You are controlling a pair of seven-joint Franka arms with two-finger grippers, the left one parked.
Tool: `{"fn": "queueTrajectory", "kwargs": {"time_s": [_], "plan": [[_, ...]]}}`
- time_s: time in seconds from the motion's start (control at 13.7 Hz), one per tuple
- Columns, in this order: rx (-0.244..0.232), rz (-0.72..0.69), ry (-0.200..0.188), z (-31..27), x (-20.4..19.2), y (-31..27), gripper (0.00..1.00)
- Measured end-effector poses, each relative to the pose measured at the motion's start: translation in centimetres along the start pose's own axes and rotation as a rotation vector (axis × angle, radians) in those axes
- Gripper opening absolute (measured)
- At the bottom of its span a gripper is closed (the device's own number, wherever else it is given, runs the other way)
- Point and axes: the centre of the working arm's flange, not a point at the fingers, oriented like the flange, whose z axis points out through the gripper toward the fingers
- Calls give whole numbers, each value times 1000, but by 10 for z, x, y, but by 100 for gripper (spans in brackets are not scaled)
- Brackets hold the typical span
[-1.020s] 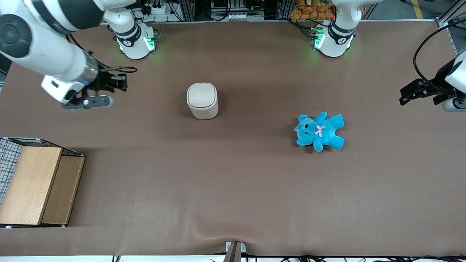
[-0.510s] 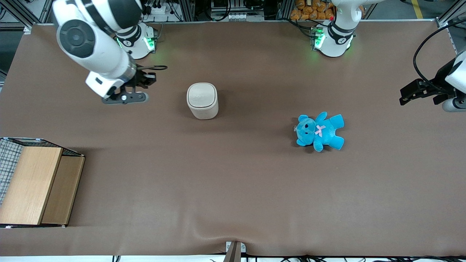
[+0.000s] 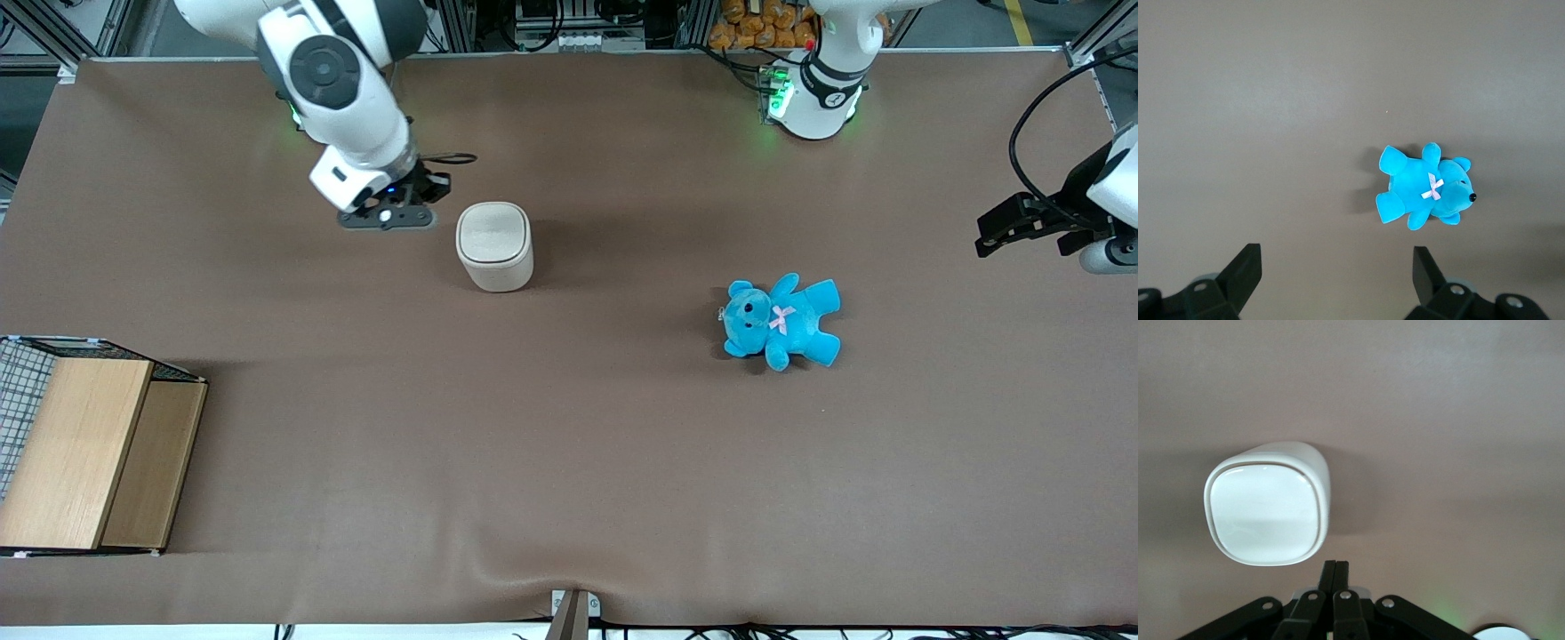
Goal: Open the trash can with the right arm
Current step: 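Move the right gripper over the white trash can's lid, then lower the right gripper onto the lid edge of the white trash can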
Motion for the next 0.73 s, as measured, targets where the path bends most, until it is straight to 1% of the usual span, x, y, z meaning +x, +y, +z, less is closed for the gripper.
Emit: {"fn": "queueTrajectory", "kwargs": {"time_s": [0.36, 0.73], "plan": [[33, -4, 70, 45, -19, -21, 1], [58, -1, 105, 58, -16, -24, 1]]}}
